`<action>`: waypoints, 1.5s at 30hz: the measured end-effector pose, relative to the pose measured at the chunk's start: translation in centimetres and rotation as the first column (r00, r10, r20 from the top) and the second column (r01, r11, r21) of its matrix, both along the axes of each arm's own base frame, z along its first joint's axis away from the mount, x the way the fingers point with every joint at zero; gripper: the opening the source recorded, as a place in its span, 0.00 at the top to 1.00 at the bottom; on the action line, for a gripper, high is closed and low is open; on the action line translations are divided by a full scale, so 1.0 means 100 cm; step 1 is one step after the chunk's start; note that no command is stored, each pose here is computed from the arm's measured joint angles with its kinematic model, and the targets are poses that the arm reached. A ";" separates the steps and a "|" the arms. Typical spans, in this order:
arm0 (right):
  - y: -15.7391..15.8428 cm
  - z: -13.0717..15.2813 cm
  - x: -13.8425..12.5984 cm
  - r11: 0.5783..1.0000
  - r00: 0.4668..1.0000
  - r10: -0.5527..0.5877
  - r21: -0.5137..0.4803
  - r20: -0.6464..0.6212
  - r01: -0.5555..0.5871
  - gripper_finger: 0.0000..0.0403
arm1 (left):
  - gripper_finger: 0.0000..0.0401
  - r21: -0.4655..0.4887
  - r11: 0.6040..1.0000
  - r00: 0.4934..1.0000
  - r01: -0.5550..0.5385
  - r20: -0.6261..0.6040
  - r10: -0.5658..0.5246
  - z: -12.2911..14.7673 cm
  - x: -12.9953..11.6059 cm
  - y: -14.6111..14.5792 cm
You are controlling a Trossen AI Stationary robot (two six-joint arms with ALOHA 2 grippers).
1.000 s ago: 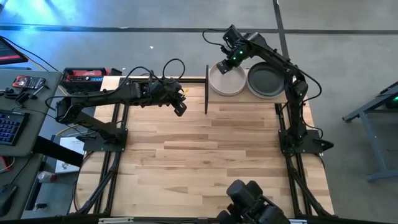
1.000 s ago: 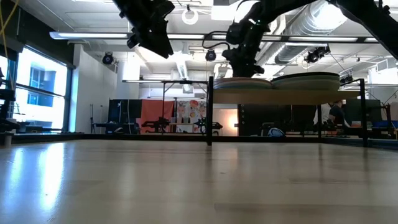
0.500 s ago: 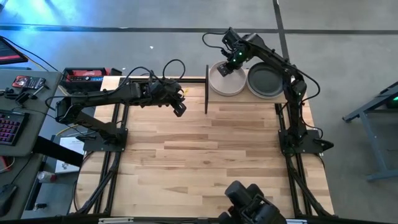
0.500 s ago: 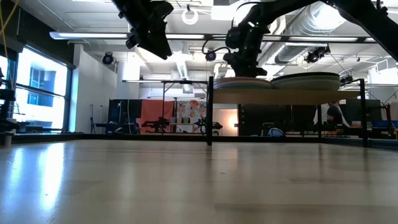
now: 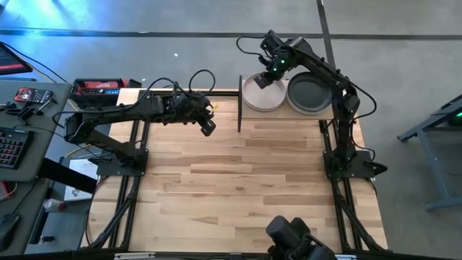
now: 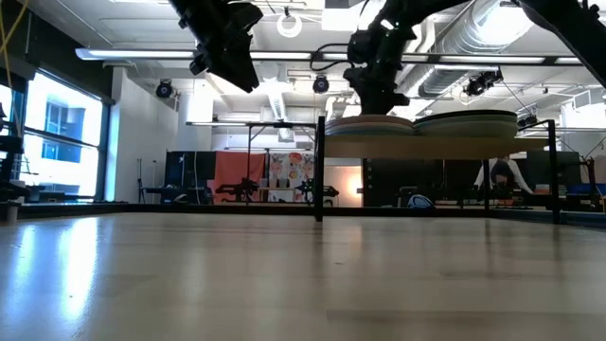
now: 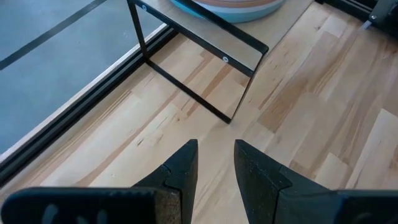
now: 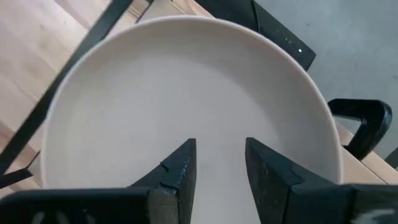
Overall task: Place and stack plates onto a shelf
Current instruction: Return to Home Position
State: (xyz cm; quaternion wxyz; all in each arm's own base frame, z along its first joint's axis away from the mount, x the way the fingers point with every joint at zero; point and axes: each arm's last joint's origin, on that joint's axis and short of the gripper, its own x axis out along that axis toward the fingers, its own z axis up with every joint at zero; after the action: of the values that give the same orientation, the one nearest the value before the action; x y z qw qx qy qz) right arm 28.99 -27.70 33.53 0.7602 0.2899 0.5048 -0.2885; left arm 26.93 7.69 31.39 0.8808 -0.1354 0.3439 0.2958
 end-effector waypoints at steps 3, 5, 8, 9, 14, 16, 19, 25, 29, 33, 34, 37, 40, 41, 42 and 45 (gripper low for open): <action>0.009 0.009 0.001 1.000 1.000 0.021 -0.015 0.022 -0.021 0.72 | 0.77 -0.013 1.000 1.000 0.001 0.008 -0.001 0.000 0.001 -0.004; 0.019 0.017 0.003 0.999 0.998 0.046 -0.023 0.042 -0.045 0.72 | 0.77 -0.014 1.000 1.000 0.022 0.004 -0.022 0.000 0.002 -0.010; 0.035 0.026 0.009 0.994 0.991 0.106 -0.028 0.076 -0.104 0.72 | 0.77 -0.014 0.998 0.998 0.062 0.004 -0.062 0.000 0.005 -0.021; 0.041 0.029 0.011 0.991 0.987 0.134 -0.032 0.093 -0.131 0.72 | 0.77 -0.016 0.997 0.997 0.076 0.004 -0.076 0.000 0.006 -0.025; 0.073 0.043 0.030 0.964 0.952 0.261 -0.095 0.159 -0.248 0.72 | 0.77 -0.024 0.986 0.986 0.165 -0.026 -0.166 -0.003 0.007 -0.051; 0.086 0.046 0.039 0.950 0.934 0.306 -0.120 0.186 -0.287 0.72 | 0.77 -0.031 0.980 0.980 0.194 -0.033 -0.195 -0.003 0.007 -0.061; 0.106 0.049 0.054 0.925 0.895 0.379 -0.133 0.236 -0.356 0.72 | 0.77 -0.034 0.973 0.972 0.229 -0.050 -0.231 -0.003 0.004 -0.071; 0.147 0.054 0.075 0.888 0.824 0.455 -0.105 0.338 -0.447 0.72 | 0.77 -0.017 0.975 0.974 0.219 -0.058 -0.220 -0.001 -0.017 -0.075; 0.171 0.064 0.080 0.886 0.800 0.455 -0.112 0.392 -0.449 0.72 | 0.77 -0.037 0.973 0.974 0.228 0.013 -0.227 -0.011 -0.044 -0.081; 0.190 0.079 0.083 0.892 0.762 0.439 -0.127 0.476 -0.434 0.72 | 0.77 -0.004 0.961 0.954 0.278 0.116 -0.276 -0.025 -0.071 -0.086; 0.196 0.083 0.083 0.890 0.746 0.441 -0.137 0.499 -0.434 0.72 | 0.77 0.007 0.956 0.946 0.293 0.144 -0.291 -0.029 -0.077 -0.087; 0.210 0.098 0.083 0.881 0.682 0.457 -0.183 0.570 -0.437 0.72 | 0.77 0.020 0.938 0.911 0.346 0.232 -0.341 -0.041 -0.095 -0.091; 0.226 0.112 0.085 0.865 0.601 0.482 -0.236 0.637 -0.444 0.72 | 0.77 0.037 0.914 0.864 0.404 0.313 -0.395 -0.052 -0.111 -0.095; 0.231 0.115 0.085 0.861 0.578 0.487 -0.248 0.655 -0.444 0.72 | 0.77 0.043 0.903 0.844 0.426 0.340 -0.415 -0.056 -0.116 -0.096; 0.236 0.119 0.087 0.855 0.546 0.496 -0.269 0.675 -0.444 0.72 | 0.77 0.050 0.897 0.831 0.439 0.357 -0.427 -0.060 -0.121 -0.096; 0.251 0.131 0.089 0.834 0.452 0.524 -0.327 0.722 -0.444 0.72 | 0.77 0.062 0.884 0.798 0.464 0.405 -0.447 -0.072 -0.136 -0.097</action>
State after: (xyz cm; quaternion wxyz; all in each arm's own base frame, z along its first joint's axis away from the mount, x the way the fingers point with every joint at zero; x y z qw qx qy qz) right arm 37.85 -2.59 46.66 0.9638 0.1956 0.1647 0.0755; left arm 13.32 -2.02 24.17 0.9749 -0.1251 0.1808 0.0337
